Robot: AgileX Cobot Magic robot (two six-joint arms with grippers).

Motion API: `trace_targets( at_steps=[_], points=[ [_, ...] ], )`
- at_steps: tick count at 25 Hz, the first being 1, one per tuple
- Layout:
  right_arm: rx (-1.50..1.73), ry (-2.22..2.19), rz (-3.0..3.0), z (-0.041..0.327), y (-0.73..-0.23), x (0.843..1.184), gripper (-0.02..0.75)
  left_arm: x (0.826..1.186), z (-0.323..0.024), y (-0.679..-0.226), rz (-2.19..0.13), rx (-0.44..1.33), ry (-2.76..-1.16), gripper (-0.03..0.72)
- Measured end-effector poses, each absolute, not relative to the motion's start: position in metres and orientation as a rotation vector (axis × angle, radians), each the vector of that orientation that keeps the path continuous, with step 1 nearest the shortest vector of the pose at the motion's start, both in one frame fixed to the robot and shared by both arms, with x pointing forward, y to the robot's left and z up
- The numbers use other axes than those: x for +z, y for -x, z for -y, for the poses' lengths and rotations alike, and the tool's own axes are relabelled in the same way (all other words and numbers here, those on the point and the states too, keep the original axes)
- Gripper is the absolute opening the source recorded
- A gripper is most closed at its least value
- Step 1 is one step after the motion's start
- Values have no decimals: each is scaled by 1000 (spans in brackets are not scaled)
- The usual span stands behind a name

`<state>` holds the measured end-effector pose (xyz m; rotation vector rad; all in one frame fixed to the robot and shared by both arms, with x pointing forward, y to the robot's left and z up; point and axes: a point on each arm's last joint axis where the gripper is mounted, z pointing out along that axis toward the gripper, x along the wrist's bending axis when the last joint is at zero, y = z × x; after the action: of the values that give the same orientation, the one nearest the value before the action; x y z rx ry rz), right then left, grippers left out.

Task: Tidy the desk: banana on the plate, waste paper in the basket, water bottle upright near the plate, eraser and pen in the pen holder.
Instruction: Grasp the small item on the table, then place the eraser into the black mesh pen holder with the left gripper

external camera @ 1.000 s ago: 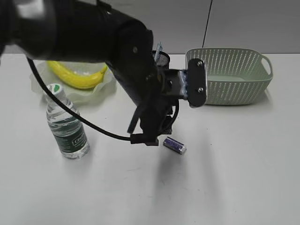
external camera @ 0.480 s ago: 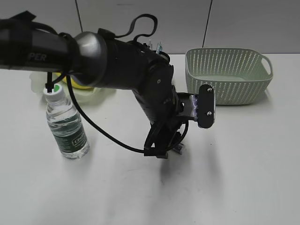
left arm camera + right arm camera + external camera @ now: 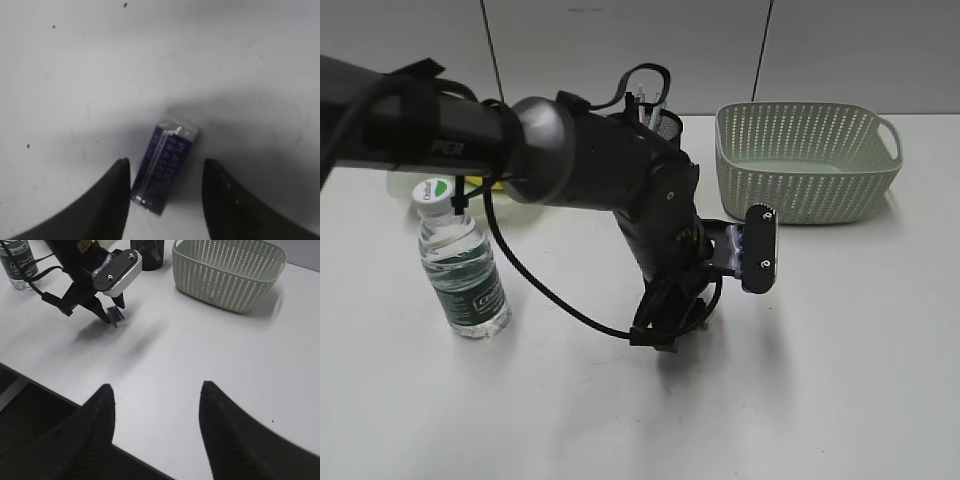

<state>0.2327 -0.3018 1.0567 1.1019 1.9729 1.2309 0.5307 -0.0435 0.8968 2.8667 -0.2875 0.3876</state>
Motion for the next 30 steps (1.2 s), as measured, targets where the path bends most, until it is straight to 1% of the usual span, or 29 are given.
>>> trace_targets(
  at_steps=[3,5,6,7,9,10,15,17,18,20,22,25,27,30],
  points=[
    [1231,-1102,-1973,302,-233,1057,433,894,52,-537,272,392,-2849,354],
    [1231,-1102,-1973,302,-233,1057,433,892,57,-540,256,379,-2845,336],
    [1231,-1102,-1973,302,-233,1057,433,890,58,-541,251,368,-2849,315],
    [1231,-1102,-1973,302,-233,1057,433,890,59,-541,248,354,-2856,276],
    [1231,-1102,-1973,302,-233,1057,433,889,60,-542,251,342,-2868,176],
    [1231,-1102,-1973,302,-233,1057,433,888,60,-542,251,339,-2871,167],
    [1231,-1102,-1973,302,-233,1057,433,895,60,-542,245,316,-2885,167],
    [1231,-1102,-1973,302,-233,1057,433,909,62,-543,217,328,-2876,167],
    [1231,-1102,-1973,302,-233,1057,433,922,63,-545,191,360,-2853,167],
    [1231,-1102,-1973,302,-233,1057,433,956,65,-550,101,439,-2765,167],
    [1231,-1102,-1973,302,-233,1057,433,991,62,-559,-9,534,-2643,167],
    [1231,-1102,-1973,302,-233,1057,433,1035,42,-584,-252,647,-2417,167],
    [1231,-1102,-1973,302,-233,1057,433,1049,22,-607,-452,666,-2267,167],
    [1231,-1102,-1973,302,-233,1057,433,1053,-3,-637,-700,615,-2065,167]
  ],
)
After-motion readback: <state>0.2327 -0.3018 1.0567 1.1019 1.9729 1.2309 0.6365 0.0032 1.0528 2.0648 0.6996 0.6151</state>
